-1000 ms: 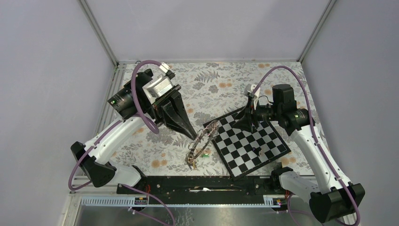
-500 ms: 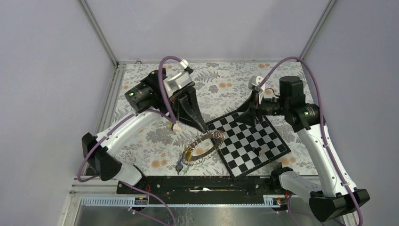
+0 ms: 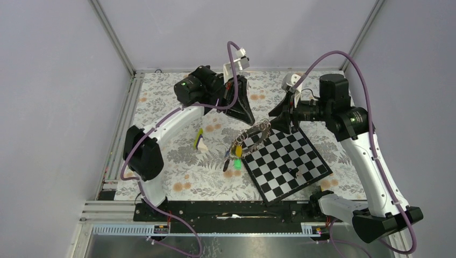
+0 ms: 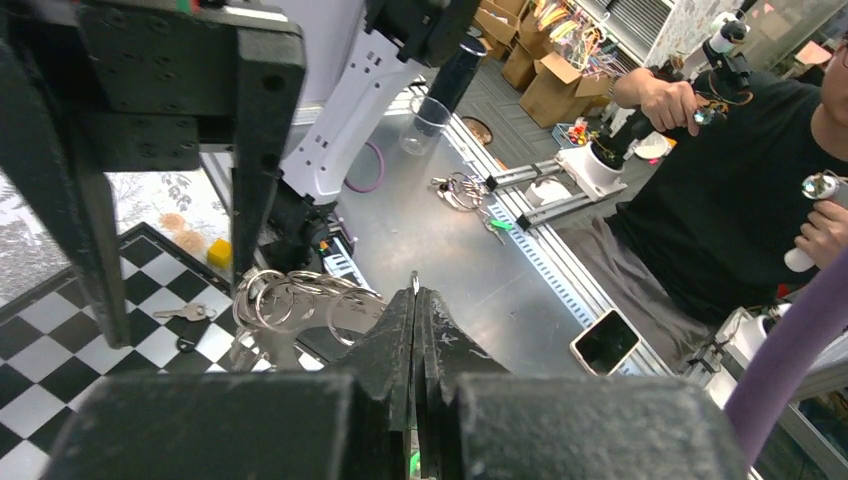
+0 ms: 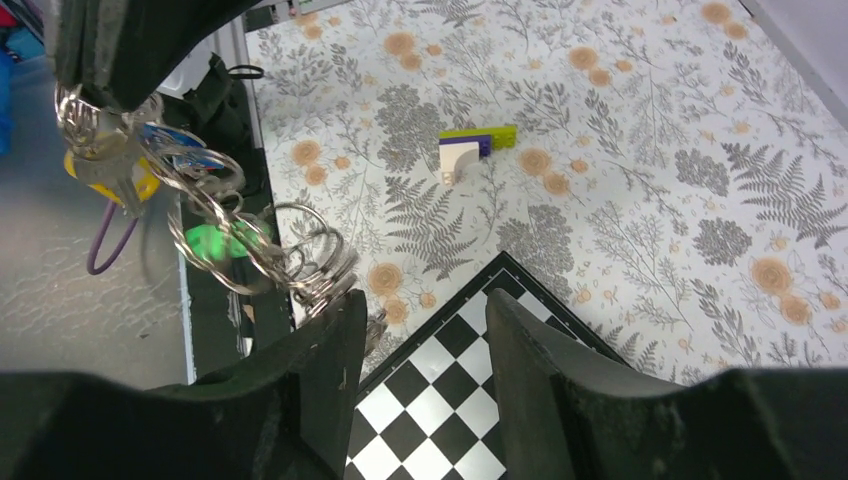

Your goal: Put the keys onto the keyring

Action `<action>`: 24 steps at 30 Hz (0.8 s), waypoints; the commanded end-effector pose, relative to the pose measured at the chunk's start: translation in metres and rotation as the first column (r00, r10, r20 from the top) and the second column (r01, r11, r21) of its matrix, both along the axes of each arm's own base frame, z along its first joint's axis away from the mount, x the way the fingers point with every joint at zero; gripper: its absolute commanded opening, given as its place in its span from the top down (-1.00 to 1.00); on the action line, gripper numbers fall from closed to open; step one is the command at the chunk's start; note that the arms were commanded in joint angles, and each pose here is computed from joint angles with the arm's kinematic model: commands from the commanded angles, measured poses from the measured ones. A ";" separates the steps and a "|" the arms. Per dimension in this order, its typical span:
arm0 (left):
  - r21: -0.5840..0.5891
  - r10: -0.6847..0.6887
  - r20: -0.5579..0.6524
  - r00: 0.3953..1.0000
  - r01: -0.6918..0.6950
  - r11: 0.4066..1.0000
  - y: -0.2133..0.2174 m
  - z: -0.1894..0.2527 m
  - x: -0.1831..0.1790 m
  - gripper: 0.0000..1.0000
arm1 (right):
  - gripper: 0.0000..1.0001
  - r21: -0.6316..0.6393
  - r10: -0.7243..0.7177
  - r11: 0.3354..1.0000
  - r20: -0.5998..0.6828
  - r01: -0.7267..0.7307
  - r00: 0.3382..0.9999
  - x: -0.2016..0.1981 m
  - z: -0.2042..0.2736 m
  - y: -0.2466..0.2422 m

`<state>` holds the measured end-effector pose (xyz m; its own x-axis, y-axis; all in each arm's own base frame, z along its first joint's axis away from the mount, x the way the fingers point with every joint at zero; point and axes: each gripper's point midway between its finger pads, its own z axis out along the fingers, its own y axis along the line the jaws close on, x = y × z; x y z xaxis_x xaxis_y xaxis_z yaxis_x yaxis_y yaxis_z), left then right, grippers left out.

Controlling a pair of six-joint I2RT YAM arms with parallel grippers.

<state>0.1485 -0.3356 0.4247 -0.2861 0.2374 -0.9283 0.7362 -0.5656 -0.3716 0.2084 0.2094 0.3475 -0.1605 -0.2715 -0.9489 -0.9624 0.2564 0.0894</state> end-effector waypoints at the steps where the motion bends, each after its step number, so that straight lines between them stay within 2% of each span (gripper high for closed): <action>1: 0.012 0.033 0.134 0.990 -0.035 0.999 0.010 0.006 0.016 1.00 | -0.09 -0.006 -0.041 0.999 0.064 0.041 0.997 0.004 0.022 -0.003; 9: 0.010 0.150 0.137 0.979 -0.152 0.988 0.021 0.014 0.069 1.00 | -0.12 -0.115 -0.233 0.959 0.199 0.259 0.952 0.042 0.022 -0.031; 15: -0.003 0.161 0.155 0.975 -0.163 0.987 0.027 0.011 0.069 1.00 | -0.14 -0.172 -0.427 0.851 0.323 0.496 0.845 0.082 0.028 -0.065; 17: -0.010 0.160 0.162 0.974 -0.160 0.987 0.027 0.009 0.068 1.00 | -0.13 -0.151 -0.403 0.871 0.324 0.467 0.856 0.078 0.033 -0.060; 21: -0.014 0.158 0.169 0.973 -0.158 0.987 0.027 0.005 0.069 1.00 | -0.13 -0.061 -0.205 0.973 0.229 0.224 0.952 0.041 0.039 -0.022; 24: -0.012 0.157 0.166 0.973 -0.157 0.987 0.024 0.002 0.074 1.00 | -0.12 0.012 -0.087 0.996 0.157 0.086 0.984 0.025 0.046 -0.003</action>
